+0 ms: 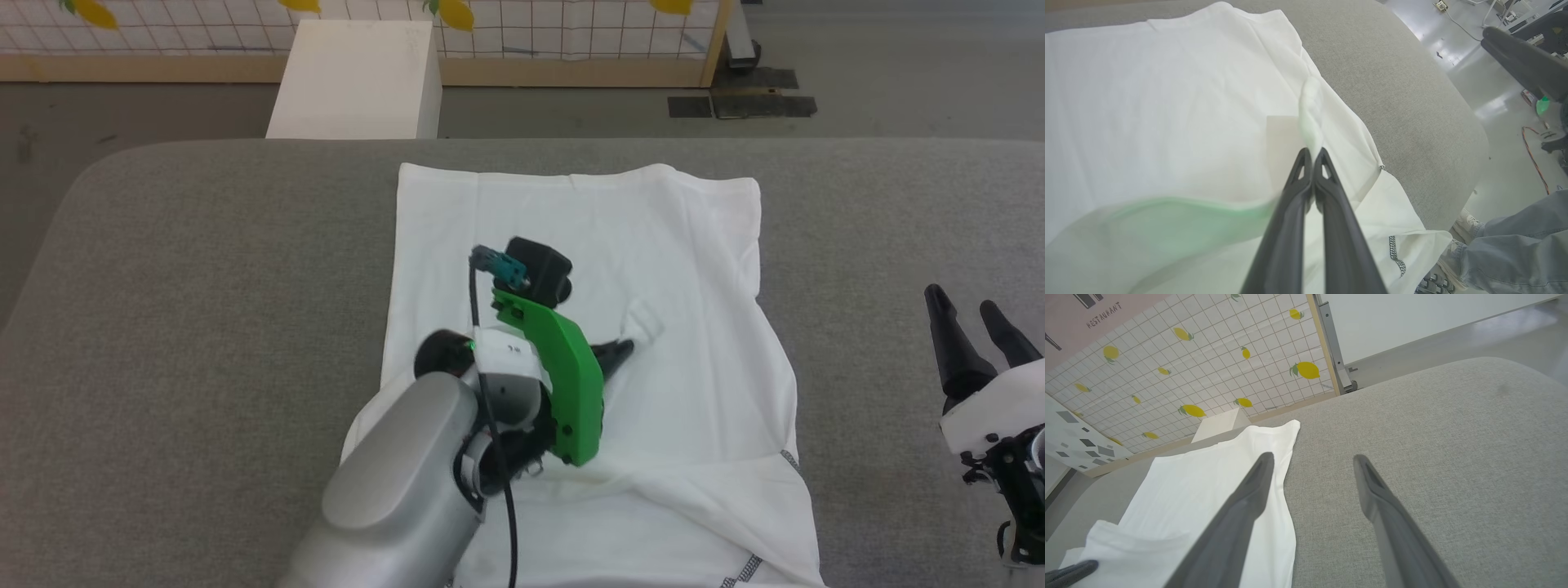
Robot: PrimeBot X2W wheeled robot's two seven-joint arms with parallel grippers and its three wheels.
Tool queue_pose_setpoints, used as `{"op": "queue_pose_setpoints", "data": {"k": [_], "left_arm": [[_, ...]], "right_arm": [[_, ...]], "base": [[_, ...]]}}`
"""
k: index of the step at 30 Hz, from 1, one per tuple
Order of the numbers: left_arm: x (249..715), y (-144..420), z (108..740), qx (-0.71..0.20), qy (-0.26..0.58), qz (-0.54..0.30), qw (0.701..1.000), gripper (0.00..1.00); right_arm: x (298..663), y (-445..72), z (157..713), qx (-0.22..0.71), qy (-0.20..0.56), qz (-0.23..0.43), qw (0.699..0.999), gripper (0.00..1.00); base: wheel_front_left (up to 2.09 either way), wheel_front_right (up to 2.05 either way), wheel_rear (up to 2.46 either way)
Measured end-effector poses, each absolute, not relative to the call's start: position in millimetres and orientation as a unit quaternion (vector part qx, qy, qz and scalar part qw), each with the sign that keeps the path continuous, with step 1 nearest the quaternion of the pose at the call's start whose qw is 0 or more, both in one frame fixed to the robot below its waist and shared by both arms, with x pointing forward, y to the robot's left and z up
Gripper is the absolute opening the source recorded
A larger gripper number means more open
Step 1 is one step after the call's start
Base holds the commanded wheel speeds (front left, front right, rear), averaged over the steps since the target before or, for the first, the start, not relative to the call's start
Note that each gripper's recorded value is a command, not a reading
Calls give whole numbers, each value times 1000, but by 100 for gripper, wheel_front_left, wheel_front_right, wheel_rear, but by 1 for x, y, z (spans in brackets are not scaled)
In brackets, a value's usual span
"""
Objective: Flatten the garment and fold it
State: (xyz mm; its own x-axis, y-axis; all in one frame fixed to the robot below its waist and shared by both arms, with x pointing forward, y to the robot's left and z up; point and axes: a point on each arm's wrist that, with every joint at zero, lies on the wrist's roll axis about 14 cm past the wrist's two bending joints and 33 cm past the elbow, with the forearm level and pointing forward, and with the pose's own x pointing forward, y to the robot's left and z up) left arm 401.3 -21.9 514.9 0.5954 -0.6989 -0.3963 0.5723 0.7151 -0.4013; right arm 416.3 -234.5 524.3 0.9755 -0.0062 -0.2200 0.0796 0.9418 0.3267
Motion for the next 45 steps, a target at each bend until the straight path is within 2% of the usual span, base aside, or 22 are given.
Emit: {"op": "queue_pose_setpoints", "data": {"k": [12, 22, 23, 24, 30, 35, 40, 42, 45], "left_arm": [[329, -88, 440, -116, 405, -446, 790, 0], [295, -89, 403, -89, 488, -453, 740, 0], [296, -88, 404, -91, 490, -451, 741, 45], [296, -88, 405, -93, 490, -450, 741, 100], [320, -86, 432, -120, 454, -437, 767, 100], [353, -78, 477, -192, 388, -413, 801, 100], [407, -34, 533, -250, 255, -350, 866, 100], [429, 1, 552, -252, 190, -305, 899, 100], [453, 56, 574, -255, 106, -234, 932, 100]], "right_arm": [[406, -255, 504, 170, 133, -56, 975, 100], [404, -259, 495, 173, 141, -65, 973, 100], [404, -258, 495, 173, 141, -64, 973, 100], [405, -258, 496, 174, 141, -63, 973, 100], [406, -253, 500, 178, 133, -56, 973, 100], [405, -246, 504, 180, 129, -46, 974, 100], [405, -237, 509, 181, 124, -34, 975, 100], [407, -233, 512, 181, 122, -26, 976, 100], [410, -225, 513, 180, 122, -16, 976, 100]], "base": [[0, 0, 0], [0, 0, 0], [0, 0, 0], [0, 0, 0], [0, 0, 0], [0, 0, 0], [0, 0, 0], [0, 0, 0], [0, 0, 0]]}}
